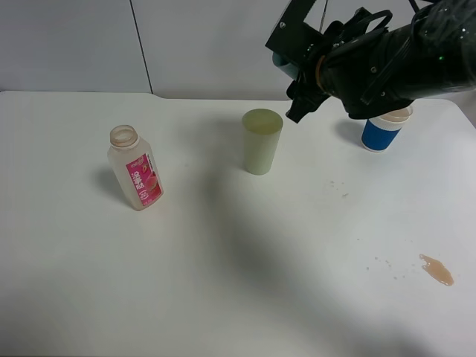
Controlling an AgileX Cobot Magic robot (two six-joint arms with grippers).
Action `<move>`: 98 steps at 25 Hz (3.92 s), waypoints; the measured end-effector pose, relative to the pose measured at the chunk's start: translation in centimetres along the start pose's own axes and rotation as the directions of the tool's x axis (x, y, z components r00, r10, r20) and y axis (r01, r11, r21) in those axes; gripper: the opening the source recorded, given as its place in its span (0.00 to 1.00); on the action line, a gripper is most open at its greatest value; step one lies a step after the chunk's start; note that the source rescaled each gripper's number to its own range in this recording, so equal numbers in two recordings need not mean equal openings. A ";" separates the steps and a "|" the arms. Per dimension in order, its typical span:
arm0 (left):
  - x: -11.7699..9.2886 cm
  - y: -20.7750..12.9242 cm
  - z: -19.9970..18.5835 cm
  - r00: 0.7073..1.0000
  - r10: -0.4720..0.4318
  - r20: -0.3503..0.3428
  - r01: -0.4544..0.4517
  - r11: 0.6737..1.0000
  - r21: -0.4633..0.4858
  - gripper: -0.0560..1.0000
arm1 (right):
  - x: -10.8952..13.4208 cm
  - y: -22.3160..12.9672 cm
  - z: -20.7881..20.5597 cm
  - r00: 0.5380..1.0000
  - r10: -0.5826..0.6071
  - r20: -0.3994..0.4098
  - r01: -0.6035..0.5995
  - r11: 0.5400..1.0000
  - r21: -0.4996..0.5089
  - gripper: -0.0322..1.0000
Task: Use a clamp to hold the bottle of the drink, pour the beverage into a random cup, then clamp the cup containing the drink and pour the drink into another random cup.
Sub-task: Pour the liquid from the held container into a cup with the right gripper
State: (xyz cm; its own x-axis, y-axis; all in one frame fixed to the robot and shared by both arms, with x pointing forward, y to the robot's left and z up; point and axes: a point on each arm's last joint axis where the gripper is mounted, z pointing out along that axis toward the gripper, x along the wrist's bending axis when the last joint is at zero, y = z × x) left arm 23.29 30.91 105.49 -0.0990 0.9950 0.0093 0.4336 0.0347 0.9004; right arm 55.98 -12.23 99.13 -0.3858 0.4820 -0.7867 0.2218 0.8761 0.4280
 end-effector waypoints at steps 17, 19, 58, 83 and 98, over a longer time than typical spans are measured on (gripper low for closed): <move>0.0 0.0 0.0 1.000 0.001 0.000 -0.001 1.000 0.000 1.00 | 0.9 1.0 -0.7 0.980 -0.197 -0.009 0.197 0.980 -0.035 0.05; 0.0 0.0 0.0 1.000 0.001 0.000 -0.001 1.000 0.000 1.00 | 0.9 1.0 -0.7 0.977 -0.212 -0.004 0.212 0.977 -0.032 0.05; 0.0 0.0 0.0 1.000 0.003 0.000 -0.003 1.000 0.000 1.00 | 0.6 0.9 -0.8 0.890 -0.455 0.027 0.455 0.891 0.002 0.05; 0.0 0.0 0.0 1.000 0.003 0.000 -0.003 1.000 0.000 1.00 | 0.6 0.9 -0.8 0.814 -0.580 0.026 0.580 0.815 0.006 0.05; 0.0 0.0 0.0 1.000 0.003 0.000 -0.003 1.000 0.000 1.00 | 0.6 0.9 -0.8 0.751 -0.659 0.027 0.659 0.752 0.013 0.05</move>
State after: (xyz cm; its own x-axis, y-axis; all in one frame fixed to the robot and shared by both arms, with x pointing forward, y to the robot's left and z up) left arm 23.29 30.91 105.49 -0.0978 0.9951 0.0119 0.4339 0.0319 0.9004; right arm 55.25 -11.18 99.39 -0.4123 -0.2157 -0.8852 -0.0761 0.9763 -0.2024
